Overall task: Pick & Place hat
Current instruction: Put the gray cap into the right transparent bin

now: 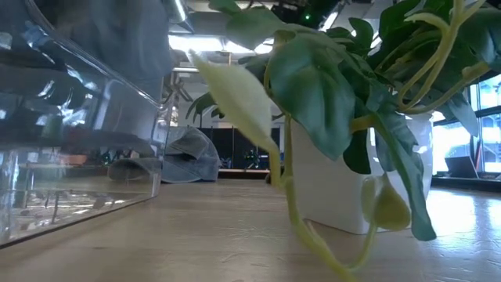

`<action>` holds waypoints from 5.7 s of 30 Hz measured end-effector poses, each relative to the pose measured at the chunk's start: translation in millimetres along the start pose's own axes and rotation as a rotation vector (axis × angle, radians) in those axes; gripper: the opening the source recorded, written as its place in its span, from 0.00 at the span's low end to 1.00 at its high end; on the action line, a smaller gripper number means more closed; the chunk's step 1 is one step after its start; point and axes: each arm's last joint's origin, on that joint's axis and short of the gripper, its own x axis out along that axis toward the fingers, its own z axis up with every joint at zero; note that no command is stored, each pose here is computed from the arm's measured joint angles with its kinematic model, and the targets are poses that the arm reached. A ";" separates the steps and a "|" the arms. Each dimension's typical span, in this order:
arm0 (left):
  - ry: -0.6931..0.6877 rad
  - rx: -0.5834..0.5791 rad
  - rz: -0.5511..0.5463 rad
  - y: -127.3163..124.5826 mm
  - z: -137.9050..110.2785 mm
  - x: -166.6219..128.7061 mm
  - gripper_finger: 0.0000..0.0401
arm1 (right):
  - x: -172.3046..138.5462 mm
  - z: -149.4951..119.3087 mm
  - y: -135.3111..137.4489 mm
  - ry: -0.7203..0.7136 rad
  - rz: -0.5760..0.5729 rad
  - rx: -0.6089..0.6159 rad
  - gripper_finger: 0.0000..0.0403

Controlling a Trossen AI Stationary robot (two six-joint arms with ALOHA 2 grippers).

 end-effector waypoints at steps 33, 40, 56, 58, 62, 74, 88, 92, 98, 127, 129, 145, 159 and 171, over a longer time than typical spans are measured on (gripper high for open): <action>0.059 0.027 0.385 10.9 21.7 -10.7 0.16 | -4.2 -0.6 -1.0 0.005 0.000 -0.005 0.33; 0.059 0.027 0.385 11.0 21.7 -10.7 0.26 | -4.2 -0.6 -1.0 0.004 0.000 -0.005 0.33; -0.062 -0.039 0.478 9.4 4.3 -46.9 0.36 | -4.3 -0.4 -0.5 0.000 0.019 0.003 0.33; -0.187 -0.099 0.506 8.4 -4.8 -64.8 0.36 | -4.4 -0.2 0.7 -0.010 0.063 0.006 0.33; -0.514 -0.147 0.596 6.7 -27.1 -98.5 0.36 | -4.9 0.3 4.5 -0.033 0.192 0.013 0.33; -1.158 -0.218 0.758 30.1 -75.7 -112.6 0.36 | -1.8 -1.7 15.4 -0.004 0.355 0.107 0.33; -1.381 -0.230 0.722 59.2 -75.7 -89.6 0.36 | 50.1 -12.9 43.6 0.168 0.587 0.398 0.33; -1.411 -0.207 0.726 48.6 -82.1 -93.1 0.36 | 73.5 -21.9 50.9 0.231 0.605 0.422 0.33; -1.442 -0.166 0.724 33.4 -89.0 -95.3 0.36 | 114.1 -26.7 66.2 0.221 0.678 0.527 0.33; -1.429 -0.131 0.762 23.7 -84.7 -89.5 0.36 | 109.3 -99.0 54.3 0.074 0.706 0.722 0.33; -1.430 -0.137 0.788 24.4 -85.3 -90.1 0.36 | 101.2 -99.0 42.5 0.090 0.689 0.753 0.33; -1.370 -0.162 0.810 27.2 -86.8 -85.2 0.36 | 57.3 -118.5 -44.9 0.082 0.446 0.689 0.33; -1.370 -0.163 0.811 27.2 -86.8 -85.2 0.36 | 56.1 -139.8 -55.2 0.229 0.357 0.622 0.37; -1.371 -0.165 0.810 27.2 -86.8 -85.2 0.36 | 50.1 -161.2 -73.4 0.437 0.051 0.630 0.68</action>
